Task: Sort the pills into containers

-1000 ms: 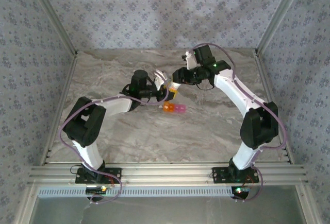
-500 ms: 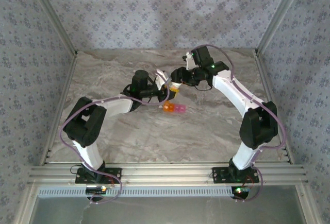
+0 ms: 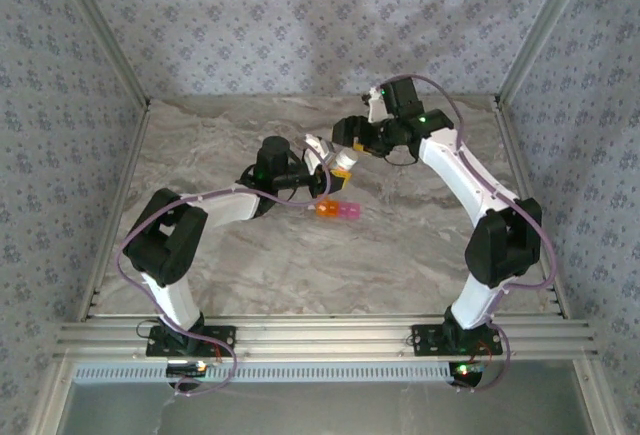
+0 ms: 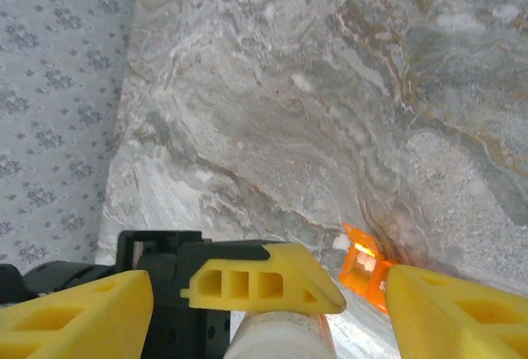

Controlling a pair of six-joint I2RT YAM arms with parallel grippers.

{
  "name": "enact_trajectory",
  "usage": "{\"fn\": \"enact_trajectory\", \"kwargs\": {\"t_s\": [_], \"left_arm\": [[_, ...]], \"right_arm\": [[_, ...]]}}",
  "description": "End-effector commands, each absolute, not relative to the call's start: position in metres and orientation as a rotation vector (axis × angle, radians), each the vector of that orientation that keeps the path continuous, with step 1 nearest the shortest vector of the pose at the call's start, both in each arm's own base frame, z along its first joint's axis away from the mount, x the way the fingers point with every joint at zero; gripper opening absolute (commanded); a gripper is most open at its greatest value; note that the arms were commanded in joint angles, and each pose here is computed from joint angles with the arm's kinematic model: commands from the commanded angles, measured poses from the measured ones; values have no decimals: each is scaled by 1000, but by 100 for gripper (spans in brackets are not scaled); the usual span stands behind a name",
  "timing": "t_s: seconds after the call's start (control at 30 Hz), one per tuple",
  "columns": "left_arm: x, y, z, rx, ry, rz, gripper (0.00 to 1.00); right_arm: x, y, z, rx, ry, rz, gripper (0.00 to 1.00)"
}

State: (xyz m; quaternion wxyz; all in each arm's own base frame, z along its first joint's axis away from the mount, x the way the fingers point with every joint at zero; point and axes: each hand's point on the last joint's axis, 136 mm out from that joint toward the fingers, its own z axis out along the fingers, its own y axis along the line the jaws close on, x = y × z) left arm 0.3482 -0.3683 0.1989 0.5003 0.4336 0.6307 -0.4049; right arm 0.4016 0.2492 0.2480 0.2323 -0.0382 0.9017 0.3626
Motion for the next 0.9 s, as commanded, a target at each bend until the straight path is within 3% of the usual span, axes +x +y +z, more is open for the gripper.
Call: {"fn": "enact_trajectory", "kwargs": {"t_s": [0.0,0.23,0.43,0.87], "left_arm": [[348,-370,215,1064,1446,-991,0],[347,-367,215,1068,1447,-1013,0],[343,-364,218,1090,1440,-1073,0],[340,-364,225,1116,1435,-1134,0]], "right_arm": [[408,246,265,-86,2441,1054,77],[413,227,286,-103,2322,1071,77],[392,222,301,-401,2216,1048,76],[368,232,282,-645,2260,1038,80]]}}
